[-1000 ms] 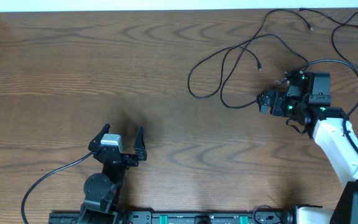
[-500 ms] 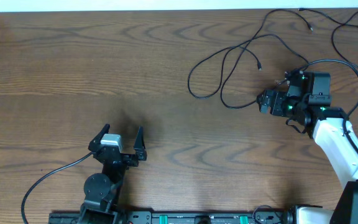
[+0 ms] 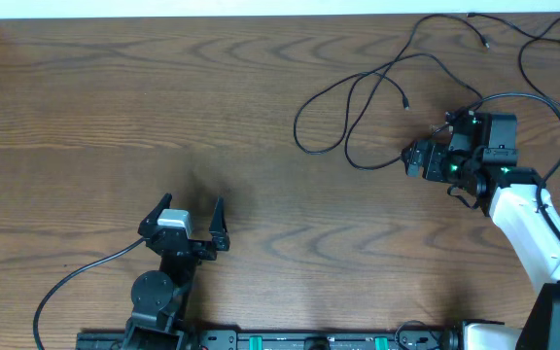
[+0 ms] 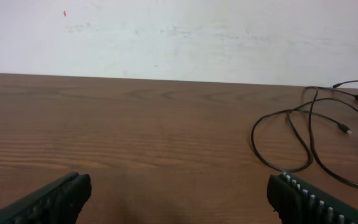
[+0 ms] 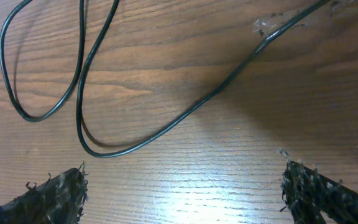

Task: Untangle cables

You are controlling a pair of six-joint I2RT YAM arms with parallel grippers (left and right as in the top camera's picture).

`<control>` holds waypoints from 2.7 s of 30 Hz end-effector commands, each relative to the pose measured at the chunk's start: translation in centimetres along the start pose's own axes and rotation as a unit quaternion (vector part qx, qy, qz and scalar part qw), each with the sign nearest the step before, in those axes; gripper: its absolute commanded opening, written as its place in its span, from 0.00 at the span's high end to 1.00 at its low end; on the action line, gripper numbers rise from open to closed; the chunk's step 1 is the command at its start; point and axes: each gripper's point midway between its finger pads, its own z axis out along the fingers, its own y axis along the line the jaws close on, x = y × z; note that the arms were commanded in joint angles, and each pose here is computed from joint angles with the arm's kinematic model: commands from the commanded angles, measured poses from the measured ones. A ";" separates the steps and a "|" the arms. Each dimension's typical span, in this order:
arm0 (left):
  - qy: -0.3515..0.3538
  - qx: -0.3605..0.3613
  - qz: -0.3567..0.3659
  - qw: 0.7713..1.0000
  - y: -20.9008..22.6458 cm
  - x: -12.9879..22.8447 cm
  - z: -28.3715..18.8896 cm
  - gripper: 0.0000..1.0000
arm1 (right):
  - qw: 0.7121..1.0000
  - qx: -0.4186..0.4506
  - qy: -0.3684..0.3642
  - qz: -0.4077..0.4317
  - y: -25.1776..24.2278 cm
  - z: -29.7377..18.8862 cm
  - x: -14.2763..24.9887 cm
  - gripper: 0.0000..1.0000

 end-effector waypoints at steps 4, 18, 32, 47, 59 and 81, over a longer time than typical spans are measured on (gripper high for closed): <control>0.027 -0.007 0.012 1.000 0.3 1.6 0.0 0.04 | 1.000 0.008 -0.006 -0.007 -0.3 -0.3 -0.2 0.01; 0.027 -0.007 0.012 1.000 0.3 1.6 0.0 0.04 | 0.999 -0.004 -0.043 -0.022 1.0 -2.7 -1.0 0.01; 0.027 -0.007 0.012 1.000 0.3 1.6 0.0 0.04 | 0.937 -0.054 -0.331 -0.101 4.2 -11.4 -4.5 0.01; 0.027 -0.007 0.012 1.000 0.3 1.6 0.0 0.04 | 0.883 -0.076 -0.444 -0.129 2.9 -12.0 2.1 0.01; 0.027 -0.007 0.013 1.000 0.3 1.6 0.0 0.04 | 0.914 -0.066 -0.384 -0.115 1.7 -10.2 5.4 0.01; 0.027 -0.007 0.012 1.000 0.3 1.6 0.0 0.04 | 0.891 -0.059 -0.431 -0.132 2.0 -12.8 5.6 0.01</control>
